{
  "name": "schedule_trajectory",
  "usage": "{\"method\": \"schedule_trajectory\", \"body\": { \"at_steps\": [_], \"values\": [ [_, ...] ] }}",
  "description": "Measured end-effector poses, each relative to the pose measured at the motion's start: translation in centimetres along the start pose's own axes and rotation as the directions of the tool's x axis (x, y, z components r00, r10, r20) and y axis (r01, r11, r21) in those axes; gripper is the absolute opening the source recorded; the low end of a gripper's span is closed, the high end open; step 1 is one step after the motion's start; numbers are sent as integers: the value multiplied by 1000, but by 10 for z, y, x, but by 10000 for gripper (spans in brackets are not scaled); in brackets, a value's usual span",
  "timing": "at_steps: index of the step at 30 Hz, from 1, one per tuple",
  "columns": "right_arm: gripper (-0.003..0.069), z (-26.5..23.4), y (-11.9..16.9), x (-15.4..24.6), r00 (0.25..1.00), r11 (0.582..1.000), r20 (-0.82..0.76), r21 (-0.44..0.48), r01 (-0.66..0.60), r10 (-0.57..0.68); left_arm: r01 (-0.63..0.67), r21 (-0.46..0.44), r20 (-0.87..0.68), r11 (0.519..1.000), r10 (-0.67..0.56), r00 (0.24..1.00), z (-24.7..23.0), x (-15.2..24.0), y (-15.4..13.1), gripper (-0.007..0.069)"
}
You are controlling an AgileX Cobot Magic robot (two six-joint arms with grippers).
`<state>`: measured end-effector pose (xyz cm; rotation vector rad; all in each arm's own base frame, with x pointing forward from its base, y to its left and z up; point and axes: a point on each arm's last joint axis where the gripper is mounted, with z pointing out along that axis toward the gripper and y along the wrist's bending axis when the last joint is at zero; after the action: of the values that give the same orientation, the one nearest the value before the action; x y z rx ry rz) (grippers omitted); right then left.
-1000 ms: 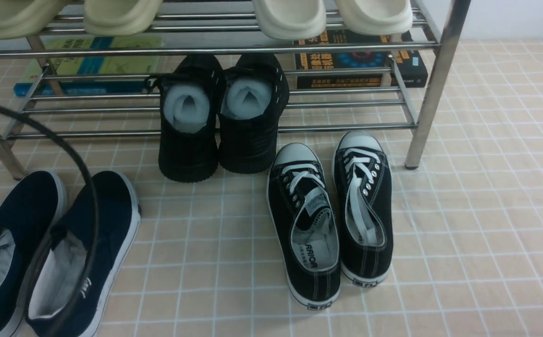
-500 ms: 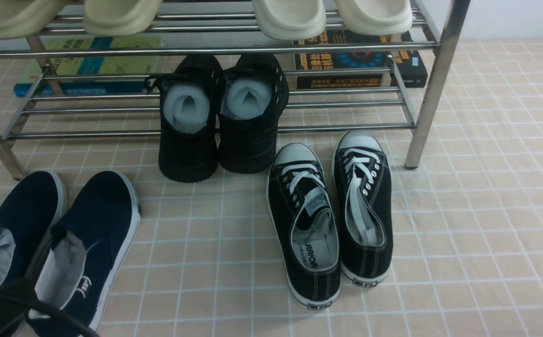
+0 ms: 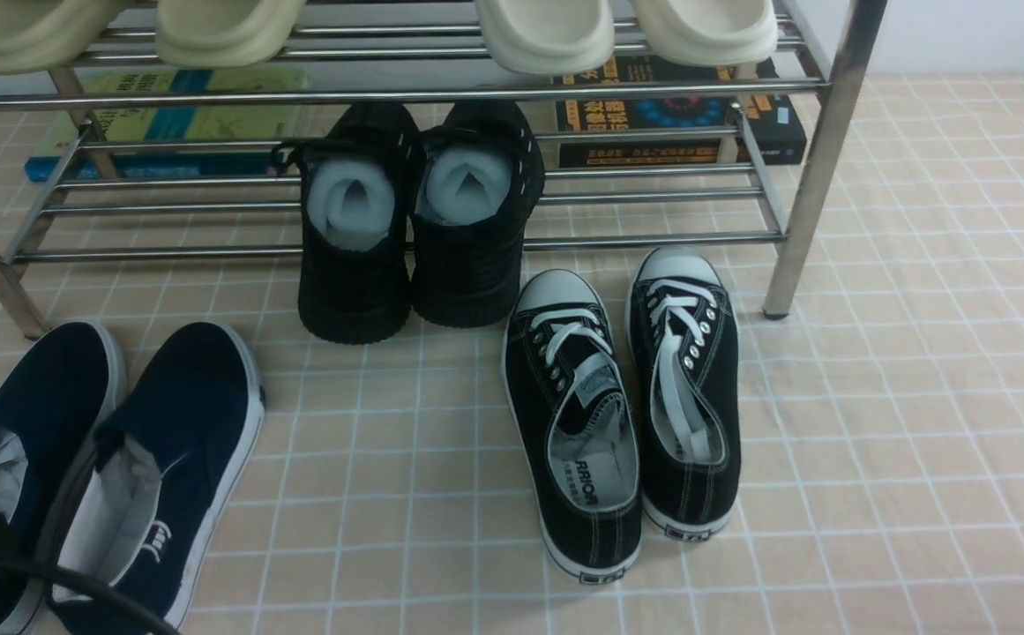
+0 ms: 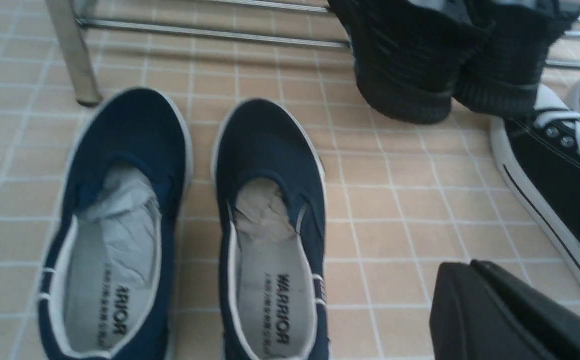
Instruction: Take the shoes off the shelf from the light coffee tablecloth by hand.
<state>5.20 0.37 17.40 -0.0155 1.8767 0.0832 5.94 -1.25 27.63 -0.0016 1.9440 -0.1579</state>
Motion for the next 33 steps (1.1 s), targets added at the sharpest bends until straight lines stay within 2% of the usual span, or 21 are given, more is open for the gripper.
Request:
{"method": "schedule_trajectory", "body": {
  "at_steps": [3, 7, 9, 19, 26, 33],
  "values": [
    [239, 0, 0, 0, 1000, 1000, 0, 0, 0, 0, -16, -30, 11, 999, 17, 1000, 5, 7, 4, 18],
    [239, 0, 0, 0, 1000, 1000, 0, 0, 0, 0, -72, -129, 1, 989, 73, 997, 12, 35, 16, 21],
    [239, 0, 0, 0, 1000, 1000, 0, 0, 0, 0, -76, -138, 2, 987, 77, 997, 14, 43, 19, 22],
    [240, 0, 0, 0, 1000, 1000, 0, 0, 0, 0, -23, -98, 27, 995, 25, 999, 28, 95, 24, 25],
    [240, 0, 0, 0, 1000, 1000, 0, 0, 0, 0, -15, -98, 65, 995, 21, 998, 29, 98, 24, 33],
    [240, 0, 0, 0, 1000, 1000, 0, 0, 0, 0, -2, -141, 72, 990, 13, 997, 29, 98, 27, 41]
  ]
}}
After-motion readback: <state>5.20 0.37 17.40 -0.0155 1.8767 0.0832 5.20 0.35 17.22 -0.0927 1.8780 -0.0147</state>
